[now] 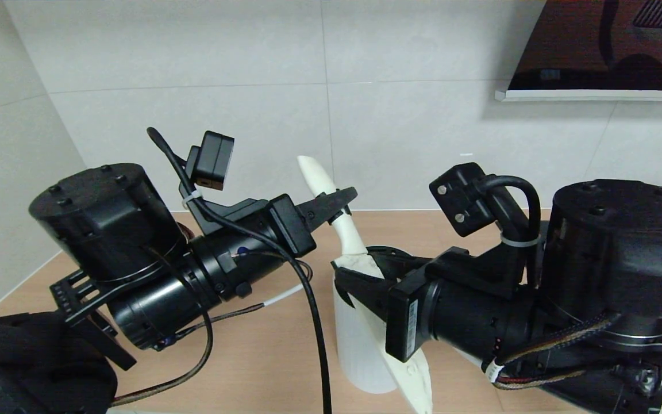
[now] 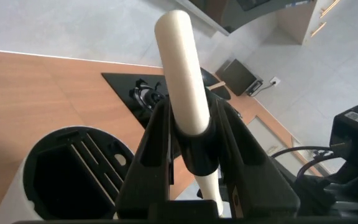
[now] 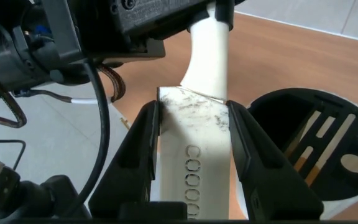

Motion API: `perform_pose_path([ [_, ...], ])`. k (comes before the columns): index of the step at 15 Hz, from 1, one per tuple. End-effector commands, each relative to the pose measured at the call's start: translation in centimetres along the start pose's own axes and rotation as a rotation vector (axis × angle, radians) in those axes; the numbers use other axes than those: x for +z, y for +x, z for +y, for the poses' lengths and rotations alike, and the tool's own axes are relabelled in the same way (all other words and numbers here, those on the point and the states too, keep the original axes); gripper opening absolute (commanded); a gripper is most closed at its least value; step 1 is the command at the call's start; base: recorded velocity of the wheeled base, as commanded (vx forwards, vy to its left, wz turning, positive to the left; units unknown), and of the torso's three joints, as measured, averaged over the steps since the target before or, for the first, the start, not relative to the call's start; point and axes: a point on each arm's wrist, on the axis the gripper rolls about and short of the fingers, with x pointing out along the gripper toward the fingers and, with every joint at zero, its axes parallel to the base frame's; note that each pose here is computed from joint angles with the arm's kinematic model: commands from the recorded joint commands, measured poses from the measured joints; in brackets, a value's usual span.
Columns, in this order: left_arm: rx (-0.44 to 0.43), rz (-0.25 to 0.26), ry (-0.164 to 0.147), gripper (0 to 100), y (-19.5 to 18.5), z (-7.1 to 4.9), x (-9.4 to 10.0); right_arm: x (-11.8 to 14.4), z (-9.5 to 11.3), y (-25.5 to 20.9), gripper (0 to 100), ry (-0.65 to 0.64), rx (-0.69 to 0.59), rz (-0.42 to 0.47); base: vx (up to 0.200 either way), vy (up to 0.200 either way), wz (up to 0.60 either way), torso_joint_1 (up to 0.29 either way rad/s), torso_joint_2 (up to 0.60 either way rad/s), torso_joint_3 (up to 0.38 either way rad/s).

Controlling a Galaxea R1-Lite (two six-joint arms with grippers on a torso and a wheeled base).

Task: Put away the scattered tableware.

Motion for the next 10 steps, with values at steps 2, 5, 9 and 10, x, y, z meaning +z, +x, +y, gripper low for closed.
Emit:
perform_pose_path([
  [2,-0.019,0.013,-0.003,0,-0.1,-0.5,-0.3,0.2,0.0,-0.1,100,0.007,0.003,-0.008,0.000,0.000,0.00,0.000,0.00,0.000],
  [5,-0.027,0.008,-0.001,0,-0.2,-0.8,-0.2,0.4,-0.1,-0.4,100,0.015,-0.002,-0.014,0.000,0.000,0.00,0.000,0.00,0.000],
  [9,-0.040,-0.028,0.070,0,-1.0,-1.6,0.9,2.7,-2.5,-2.2,100,0.024,-0.069,-0.084,0.000,0.000,0.00,0.000,0.00,0.000],
  [10,-0.029,-0.051,0.117,0,-1.4,-2.2,1.9,3.7,-4.2,-3.3,100,0.024,-0.130,-0.077,0.000,0.000,0.00,0.000,0.00,0.000],
])
